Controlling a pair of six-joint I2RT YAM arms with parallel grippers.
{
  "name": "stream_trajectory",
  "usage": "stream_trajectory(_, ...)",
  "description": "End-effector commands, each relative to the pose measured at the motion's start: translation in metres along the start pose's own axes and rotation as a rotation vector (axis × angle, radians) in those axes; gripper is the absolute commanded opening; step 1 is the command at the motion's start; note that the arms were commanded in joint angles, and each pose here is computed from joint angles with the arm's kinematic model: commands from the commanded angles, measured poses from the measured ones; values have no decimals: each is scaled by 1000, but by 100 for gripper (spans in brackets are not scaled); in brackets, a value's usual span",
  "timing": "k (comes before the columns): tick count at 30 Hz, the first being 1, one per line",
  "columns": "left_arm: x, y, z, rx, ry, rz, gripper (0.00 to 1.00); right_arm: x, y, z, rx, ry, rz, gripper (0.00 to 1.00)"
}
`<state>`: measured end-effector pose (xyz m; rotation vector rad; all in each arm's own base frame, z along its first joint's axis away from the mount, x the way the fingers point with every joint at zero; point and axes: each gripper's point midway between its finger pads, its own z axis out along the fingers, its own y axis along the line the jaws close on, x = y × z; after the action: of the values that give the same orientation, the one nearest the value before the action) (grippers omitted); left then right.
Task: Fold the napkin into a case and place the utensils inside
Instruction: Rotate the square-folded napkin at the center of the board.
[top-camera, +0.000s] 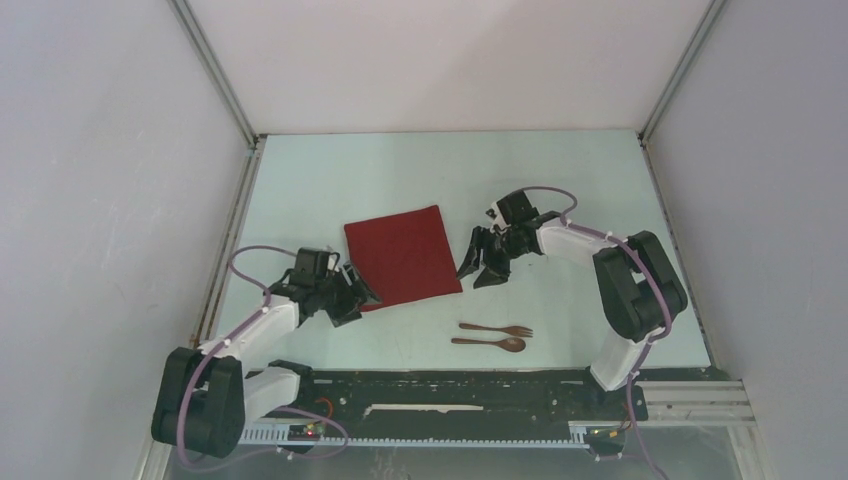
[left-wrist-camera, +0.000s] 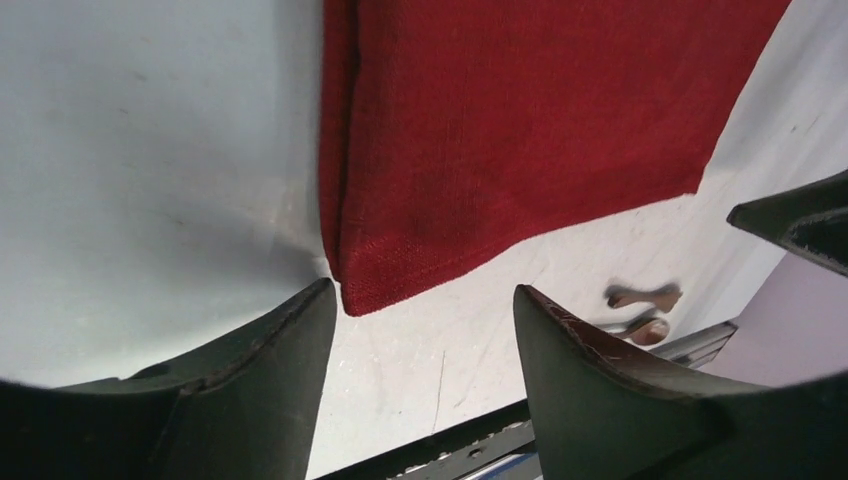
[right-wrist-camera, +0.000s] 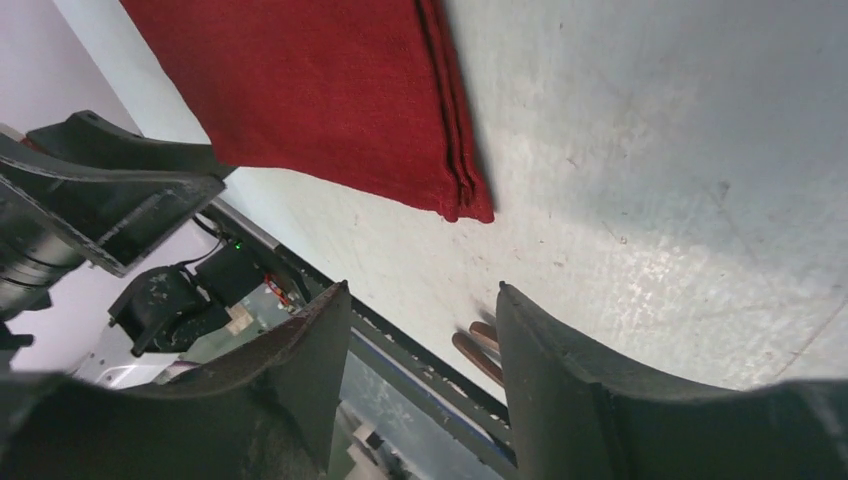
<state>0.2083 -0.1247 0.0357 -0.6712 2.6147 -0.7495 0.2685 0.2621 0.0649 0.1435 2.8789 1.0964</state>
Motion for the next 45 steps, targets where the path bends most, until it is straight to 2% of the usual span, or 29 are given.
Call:
stream_trajectory(1, 1, -13, 8, 48, -31, 62, 70, -2, 24, 2, -89, -18, -1, 60)
stream_trajectory(7, 5, 12, 14, -39, -57, 46, 67, -6, 17, 10, -91, -22, 6, 54)
stream_trajectory(11, -4, 15, 8, -58, -115, 53, 76, -7, 17, 8, -97, -29, 0, 54)
stream_trajectory(16, -10, 16, 4, -74, -157, 38, 77, -7, 16, 10, -89, -33, 5, 53)
stream_trajectory(18, -8, 18, 6, -74, -155, 35, 76, -8, 12, 10, -85, -42, 28, 49)
stream_trajectory(21, -6, 19, 11, -74, -134, 32, 63, -9, 9, 13, -91, -47, 62, 44)
stream_trajectory(27, -10, 20, 13, -92, -136, 55, 54, 0, 5, 26, -84, -4, 72, 48)
stream_trajectory(35, -7, 20, 23, -92, -94, 58, 17, 1, -1, 32, -77, 4, 79, 49)
stream_trajectory(45, 32, -10, 28, 32, -8, -7, 11, -13, -13, 9, -74, -43, 73, 49)
